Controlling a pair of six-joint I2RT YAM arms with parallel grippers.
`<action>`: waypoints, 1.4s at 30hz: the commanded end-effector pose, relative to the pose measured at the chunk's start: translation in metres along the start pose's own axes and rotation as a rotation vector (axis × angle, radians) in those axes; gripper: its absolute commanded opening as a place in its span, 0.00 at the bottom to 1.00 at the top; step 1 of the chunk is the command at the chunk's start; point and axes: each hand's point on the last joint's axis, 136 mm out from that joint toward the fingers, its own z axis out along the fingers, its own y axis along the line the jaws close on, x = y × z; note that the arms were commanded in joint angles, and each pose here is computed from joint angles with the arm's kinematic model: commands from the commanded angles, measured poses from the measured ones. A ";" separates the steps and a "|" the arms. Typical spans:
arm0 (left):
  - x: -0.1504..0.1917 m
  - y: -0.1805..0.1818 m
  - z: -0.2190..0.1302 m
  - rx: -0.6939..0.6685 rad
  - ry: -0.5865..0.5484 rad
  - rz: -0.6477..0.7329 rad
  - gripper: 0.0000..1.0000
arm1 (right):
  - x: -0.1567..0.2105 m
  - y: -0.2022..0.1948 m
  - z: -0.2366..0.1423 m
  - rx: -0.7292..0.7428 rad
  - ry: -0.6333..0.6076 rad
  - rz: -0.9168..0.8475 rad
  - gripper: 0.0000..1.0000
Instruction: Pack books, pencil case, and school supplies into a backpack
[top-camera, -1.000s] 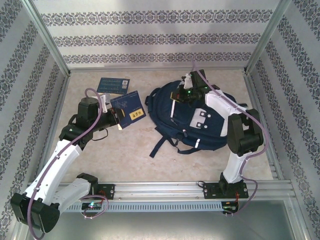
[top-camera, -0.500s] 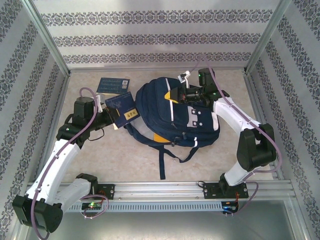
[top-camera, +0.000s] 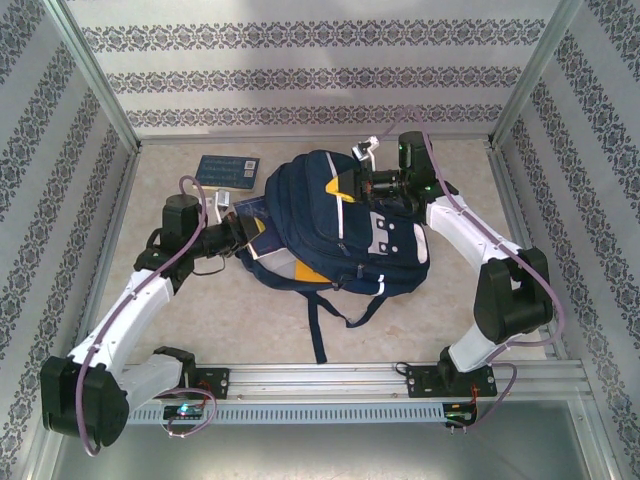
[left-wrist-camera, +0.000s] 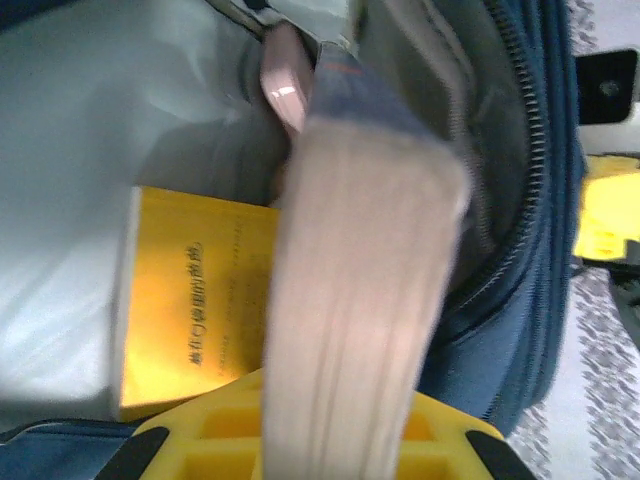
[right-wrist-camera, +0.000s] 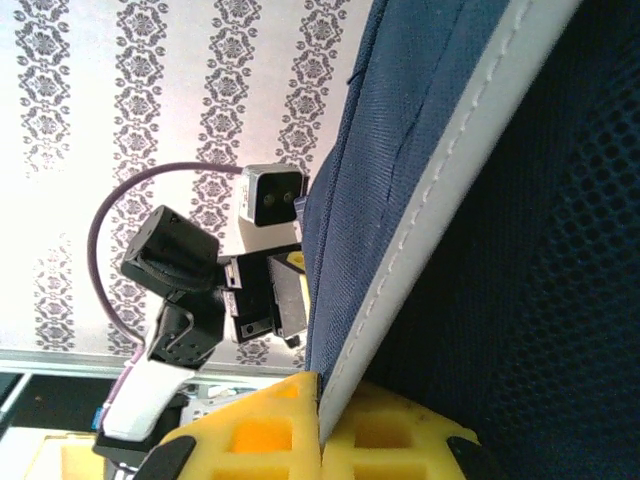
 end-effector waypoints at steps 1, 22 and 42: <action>0.000 -0.022 0.004 0.124 0.058 0.021 0.00 | 0.010 0.090 -0.011 -0.142 0.047 -0.249 0.00; 0.027 -0.014 0.140 0.123 0.268 -0.013 0.00 | 0.006 0.107 -0.008 -0.150 0.024 -0.275 0.00; 0.017 -0.018 0.128 0.020 0.242 0.056 0.85 | -0.031 0.045 -0.036 0.019 -0.214 -0.193 0.02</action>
